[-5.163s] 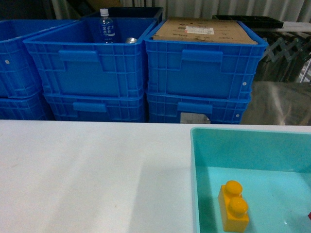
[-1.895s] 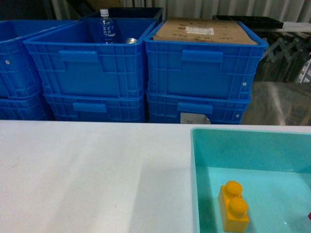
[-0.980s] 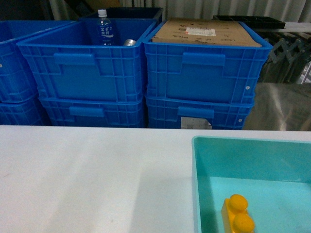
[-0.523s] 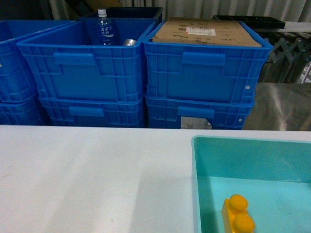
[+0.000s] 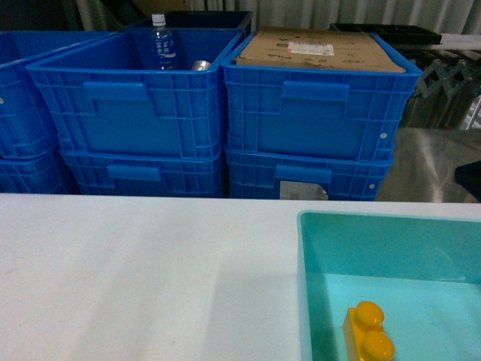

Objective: Pick red block from blue box to shelf

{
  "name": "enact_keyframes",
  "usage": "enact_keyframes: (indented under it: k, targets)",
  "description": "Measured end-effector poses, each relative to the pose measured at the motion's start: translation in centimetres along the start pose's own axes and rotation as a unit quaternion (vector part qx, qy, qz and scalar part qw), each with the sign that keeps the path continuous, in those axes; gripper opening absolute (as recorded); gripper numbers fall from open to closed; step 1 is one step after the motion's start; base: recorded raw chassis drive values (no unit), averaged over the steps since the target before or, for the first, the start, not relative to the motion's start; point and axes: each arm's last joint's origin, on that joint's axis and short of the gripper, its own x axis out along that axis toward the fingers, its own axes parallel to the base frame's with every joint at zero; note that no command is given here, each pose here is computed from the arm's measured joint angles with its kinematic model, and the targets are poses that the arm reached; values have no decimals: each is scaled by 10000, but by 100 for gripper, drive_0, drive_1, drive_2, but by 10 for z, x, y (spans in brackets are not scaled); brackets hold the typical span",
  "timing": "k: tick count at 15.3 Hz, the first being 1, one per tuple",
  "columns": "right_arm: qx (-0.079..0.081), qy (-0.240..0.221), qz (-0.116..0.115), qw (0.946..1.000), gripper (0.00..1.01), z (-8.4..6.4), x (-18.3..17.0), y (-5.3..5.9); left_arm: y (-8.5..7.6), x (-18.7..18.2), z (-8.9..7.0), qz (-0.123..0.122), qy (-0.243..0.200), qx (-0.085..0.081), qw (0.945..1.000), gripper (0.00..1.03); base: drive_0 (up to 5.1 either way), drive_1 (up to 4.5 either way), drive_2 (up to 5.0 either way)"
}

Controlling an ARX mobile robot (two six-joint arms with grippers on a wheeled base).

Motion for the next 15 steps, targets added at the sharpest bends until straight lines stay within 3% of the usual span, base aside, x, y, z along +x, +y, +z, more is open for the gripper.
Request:
enact_keyframes:
  k: [2, 4, 7, 9, 15]
  targets:
    - [-171, 559, -265, 9979, 98, -22, 25, 10, 0, 0, 0, -2, 2, 2, 10000, 98, 0, 0, 0]
    - [-299, 545, -491, 9969, 98, -33, 32, 14, 0, 0, 0, 0, 0, 0, 10000, 98, 0, 0, 0]
    - [-385, 703, -809, 9935, 98, -51, 41, 4, 0, 0, 0, -2, 0, 0, 10000, 98, 0, 0, 0]
    - [-383, 807, -1025, 9907, 98, -60, 44, -9, 0, 0, 0, 0, 2, 0, 10000, 98, 0, 0, 0]
    - [-324, 884, -1265, 9875, 98, -70, 44, -38, 0, 0, 0, 0, 2, 0, 10000, 98, 0, 0, 0]
